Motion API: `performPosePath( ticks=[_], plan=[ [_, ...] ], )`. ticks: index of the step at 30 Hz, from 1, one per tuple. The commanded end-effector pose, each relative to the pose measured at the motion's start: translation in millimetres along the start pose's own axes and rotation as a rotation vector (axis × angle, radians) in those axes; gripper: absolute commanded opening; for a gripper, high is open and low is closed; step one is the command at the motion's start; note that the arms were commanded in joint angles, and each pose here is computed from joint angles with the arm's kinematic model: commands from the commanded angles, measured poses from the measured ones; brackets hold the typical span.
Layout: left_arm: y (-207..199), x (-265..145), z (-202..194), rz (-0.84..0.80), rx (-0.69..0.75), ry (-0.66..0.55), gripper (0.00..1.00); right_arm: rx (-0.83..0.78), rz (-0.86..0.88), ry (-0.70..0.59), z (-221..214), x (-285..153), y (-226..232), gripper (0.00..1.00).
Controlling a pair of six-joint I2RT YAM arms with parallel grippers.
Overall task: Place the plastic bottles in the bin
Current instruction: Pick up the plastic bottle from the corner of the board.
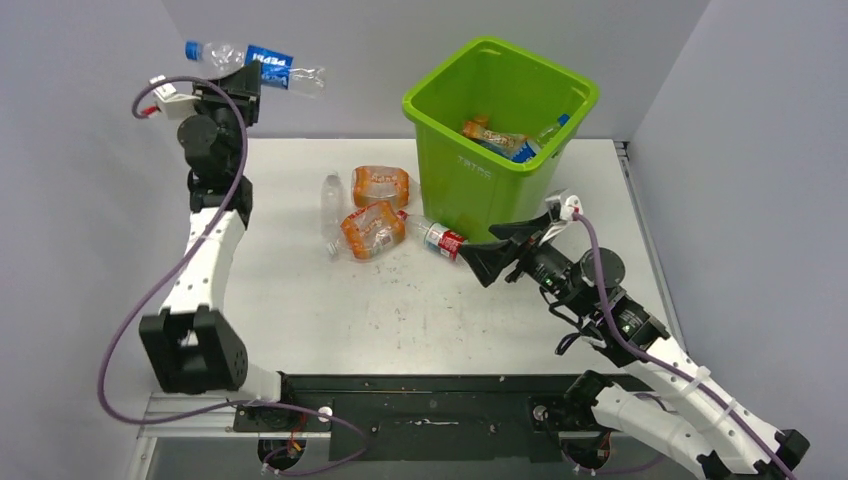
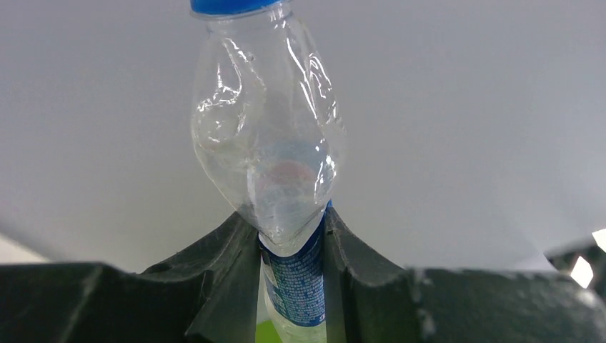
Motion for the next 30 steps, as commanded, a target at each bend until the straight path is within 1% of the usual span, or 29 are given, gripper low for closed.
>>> performPosePath(
  ticks=[1,2,3,4,5,7,9,10,11,12,14,17,21,24,26,30],
  plan=[
    [-99,-82,-45,-0.368,0.343,0.257,0.01,-0.074,0.091,-0.083,52,-5,35,0.96],
    [-108,-106,-63,-0.408,0.404,0.318,0.0,-0.085,0.101,-0.097,61,-5,41,0.97],
    [-113,-128,-71,-0.438,0.472,0.351,0.0,-0.089,0.111,-0.111,70,-6,47,0.97],
    [-130,-190,-80,-0.593,0.63,0.413,0.0,-0.108,0.163,-0.126,92,-7,65,0.97],
    [-135,-215,-83,-0.664,0.683,0.428,0.0,-0.115,0.173,-0.129,98,-7,69,0.97],
    [-135,-260,-89,-0.785,0.752,0.461,0.0,-0.12,0.181,-0.139,109,-7,76,0.97],
    [-134,-299,-94,-0.93,0.812,0.516,0.04,-0.128,0.194,-0.142,118,-7,82,0.97],
    [-132,-316,-96,-0.992,0.82,0.557,0.05,-0.131,0.213,-0.141,123,-8,88,0.97],
    [-130,-330,-99,-1.042,0.822,0.593,0.05,-0.135,0.234,-0.139,127,-8,93,0.98],
    [-125,-342,-101,-1.079,0.818,0.628,0.01,-0.131,0.259,-0.138,130,-8,99,0.98],
    [-115,-357,-107,-1.13,0.81,0.692,0.0,-0.116,0.305,-0.121,132,-5,108,0.98],
    [-92,-369,-119,-1.166,0.821,0.773,0.0,-0.092,0.368,-0.067,126,4,118,0.99],
    [-75,-379,-138,-1.196,0.837,0.791,0.0,-0.091,0.376,0.005,119,19,119,0.99],
    [-61,-378,-150,-1.175,0.815,0.811,0.0,-0.121,0.323,0.047,117,26,119,0.99],
    [-55,-377,-154,-1.174,0.793,0.793,0.0,-0.154,0.283,0.058,113,29,121,0.99],
    [-43,-376,-158,-1.133,0.768,0.782,0.0,-0.212,0.243,0.11,88,33,127,0.96]
  ],
)
Point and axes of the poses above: each gripper's point midway between its finger pads, its own x axis out along the fingers, its own y axis along the line the jaws close on, z = x × y, the point moved 3 cm from there along -x, back along the fingers, and after that the axes turned 5 degrees about x, right-handed, at the moved point
